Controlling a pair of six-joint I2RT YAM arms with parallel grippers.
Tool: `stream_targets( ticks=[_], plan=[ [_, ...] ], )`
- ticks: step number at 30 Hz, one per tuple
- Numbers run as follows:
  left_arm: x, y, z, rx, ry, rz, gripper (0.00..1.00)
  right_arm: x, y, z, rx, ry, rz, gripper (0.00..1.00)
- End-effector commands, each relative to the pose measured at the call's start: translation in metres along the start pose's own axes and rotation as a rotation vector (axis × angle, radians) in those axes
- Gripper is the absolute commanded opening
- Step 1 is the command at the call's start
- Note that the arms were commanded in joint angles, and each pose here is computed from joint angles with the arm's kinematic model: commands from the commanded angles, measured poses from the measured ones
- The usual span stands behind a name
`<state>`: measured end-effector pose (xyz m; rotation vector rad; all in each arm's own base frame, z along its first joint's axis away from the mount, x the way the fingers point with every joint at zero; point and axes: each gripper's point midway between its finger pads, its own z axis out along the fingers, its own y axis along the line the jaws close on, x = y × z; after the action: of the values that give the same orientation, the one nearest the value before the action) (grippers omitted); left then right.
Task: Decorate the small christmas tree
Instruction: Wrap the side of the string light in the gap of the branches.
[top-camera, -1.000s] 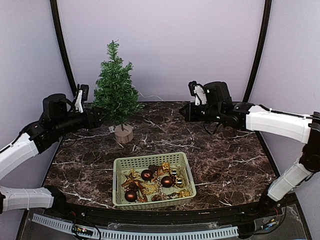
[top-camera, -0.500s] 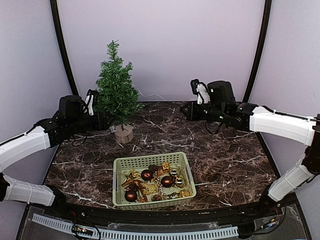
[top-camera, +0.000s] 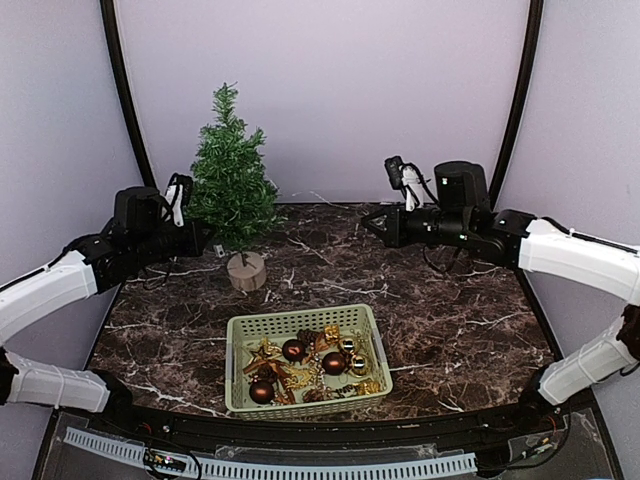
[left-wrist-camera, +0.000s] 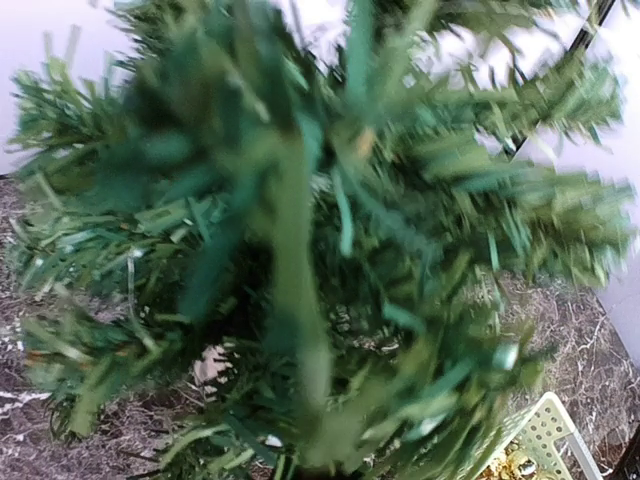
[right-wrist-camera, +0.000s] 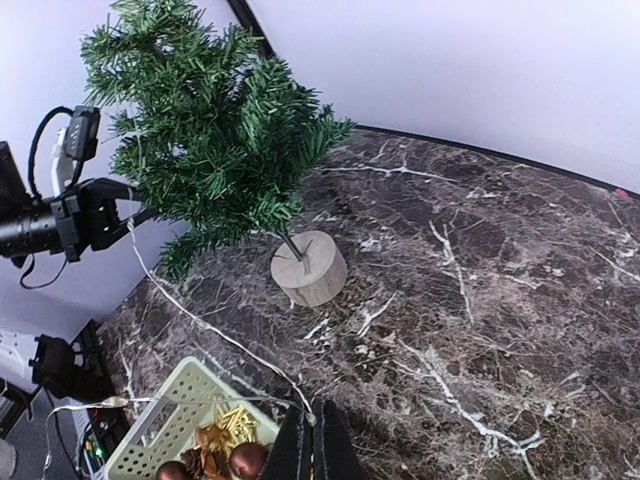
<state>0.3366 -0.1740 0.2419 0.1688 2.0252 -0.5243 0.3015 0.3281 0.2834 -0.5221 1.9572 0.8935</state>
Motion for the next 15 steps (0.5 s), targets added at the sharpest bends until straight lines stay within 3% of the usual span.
stream_targets(
  ticks=[1,8,15],
  plan=[
    [-0.016,0.006,-0.022,-0.032,-0.081,0.006,0.0,0.012,0.04,-0.018,-0.194,0.043,-0.091,0.0],
    [-0.012,0.035,-0.025,0.032,-0.087,-0.062,0.0,0.034,0.093,-0.025,-0.381,0.114,-0.143,0.0],
    [-0.022,0.061,-0.011,0.028,-0.11,-0.055,0.0,0.022,0.09,0.001,-0.301,0.041,-0.075,0.0]
  ],
)
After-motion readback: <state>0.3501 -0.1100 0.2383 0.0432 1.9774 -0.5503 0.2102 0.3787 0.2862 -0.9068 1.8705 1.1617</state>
